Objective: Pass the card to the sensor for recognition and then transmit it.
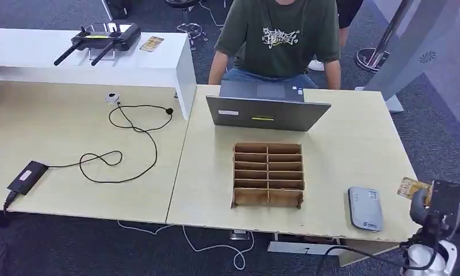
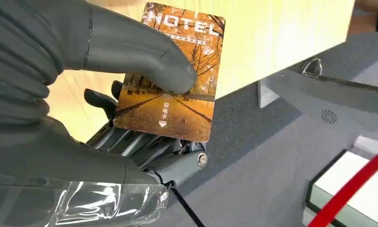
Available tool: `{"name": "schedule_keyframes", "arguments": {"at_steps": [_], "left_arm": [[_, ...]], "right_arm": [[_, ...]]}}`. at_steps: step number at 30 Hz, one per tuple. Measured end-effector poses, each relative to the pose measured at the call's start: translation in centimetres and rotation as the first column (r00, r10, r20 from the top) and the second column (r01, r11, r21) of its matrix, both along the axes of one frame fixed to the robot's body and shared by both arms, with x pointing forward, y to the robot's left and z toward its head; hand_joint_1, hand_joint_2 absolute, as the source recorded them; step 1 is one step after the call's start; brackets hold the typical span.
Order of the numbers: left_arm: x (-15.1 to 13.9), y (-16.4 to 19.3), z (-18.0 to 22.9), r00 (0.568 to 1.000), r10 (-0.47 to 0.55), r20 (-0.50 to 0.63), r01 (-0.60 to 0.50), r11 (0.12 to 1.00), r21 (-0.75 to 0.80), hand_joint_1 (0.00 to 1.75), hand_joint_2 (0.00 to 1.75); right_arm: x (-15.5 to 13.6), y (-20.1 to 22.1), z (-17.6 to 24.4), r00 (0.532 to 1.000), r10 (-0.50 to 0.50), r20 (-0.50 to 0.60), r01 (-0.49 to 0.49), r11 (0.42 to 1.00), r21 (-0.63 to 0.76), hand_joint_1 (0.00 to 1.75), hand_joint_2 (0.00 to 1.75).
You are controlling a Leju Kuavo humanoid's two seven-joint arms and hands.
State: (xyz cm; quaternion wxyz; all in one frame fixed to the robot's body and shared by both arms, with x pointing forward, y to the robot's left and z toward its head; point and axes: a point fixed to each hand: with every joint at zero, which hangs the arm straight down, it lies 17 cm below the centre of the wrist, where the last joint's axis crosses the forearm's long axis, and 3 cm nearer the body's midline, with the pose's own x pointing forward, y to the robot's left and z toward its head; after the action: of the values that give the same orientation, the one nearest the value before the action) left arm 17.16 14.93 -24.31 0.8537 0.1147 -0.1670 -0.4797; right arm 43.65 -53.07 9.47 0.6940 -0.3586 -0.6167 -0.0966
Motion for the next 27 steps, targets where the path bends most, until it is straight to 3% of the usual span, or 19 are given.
{"name": "schedule_keyframes", "arguments": {"at_steps": [27], "left_arm": [[0.3,-0.3,0.1,1.000,0.004,0.018,-0.004,1.000,-0.004,0.00,0.00]], "right_arm": [[1.2,1.0,-2.4,0.992,0.041,-0.121,-0.040,0.999,0.009,1.75,1.75]]}}
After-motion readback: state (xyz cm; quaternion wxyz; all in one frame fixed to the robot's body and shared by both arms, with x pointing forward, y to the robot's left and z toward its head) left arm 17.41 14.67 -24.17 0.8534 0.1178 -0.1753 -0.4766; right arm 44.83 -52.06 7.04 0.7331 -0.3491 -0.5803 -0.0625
